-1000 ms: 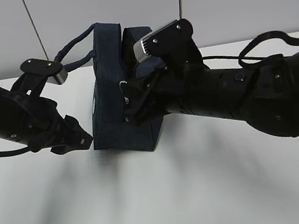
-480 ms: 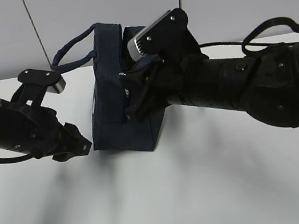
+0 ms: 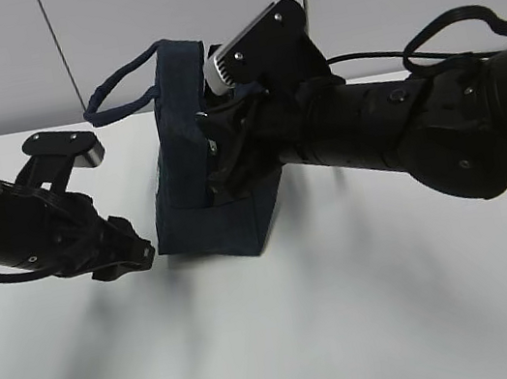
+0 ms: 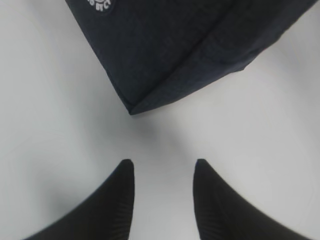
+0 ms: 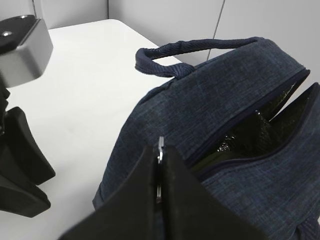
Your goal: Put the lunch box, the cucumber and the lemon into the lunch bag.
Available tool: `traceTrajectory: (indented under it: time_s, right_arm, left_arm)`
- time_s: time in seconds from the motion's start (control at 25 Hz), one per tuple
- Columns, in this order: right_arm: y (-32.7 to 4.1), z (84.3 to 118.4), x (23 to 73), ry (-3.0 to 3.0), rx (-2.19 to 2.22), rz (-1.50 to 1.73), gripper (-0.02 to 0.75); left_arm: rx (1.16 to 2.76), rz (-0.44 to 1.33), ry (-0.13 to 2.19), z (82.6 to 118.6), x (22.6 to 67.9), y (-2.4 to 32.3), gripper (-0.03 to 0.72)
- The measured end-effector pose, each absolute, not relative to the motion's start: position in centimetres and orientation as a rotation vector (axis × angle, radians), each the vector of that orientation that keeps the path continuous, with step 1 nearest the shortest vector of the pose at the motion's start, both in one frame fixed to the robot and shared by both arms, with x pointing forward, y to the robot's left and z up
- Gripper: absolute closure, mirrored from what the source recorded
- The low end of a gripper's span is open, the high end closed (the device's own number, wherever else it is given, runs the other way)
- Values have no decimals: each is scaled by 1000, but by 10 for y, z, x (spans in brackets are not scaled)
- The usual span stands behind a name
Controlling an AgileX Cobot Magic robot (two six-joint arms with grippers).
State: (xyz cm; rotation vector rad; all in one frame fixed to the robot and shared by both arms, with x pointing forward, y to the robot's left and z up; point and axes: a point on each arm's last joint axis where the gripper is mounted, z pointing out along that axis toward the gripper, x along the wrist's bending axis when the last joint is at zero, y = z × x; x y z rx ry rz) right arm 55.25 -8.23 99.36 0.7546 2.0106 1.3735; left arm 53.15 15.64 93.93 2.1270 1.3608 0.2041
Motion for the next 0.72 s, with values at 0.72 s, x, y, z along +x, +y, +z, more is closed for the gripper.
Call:
traceTrajectory:
  time_s: [0.72]
  right_arm:
    - [-81,998,556,2027,713,1322,738]
  left_arm:
    - [2160,254,1208,943,520,124,418]
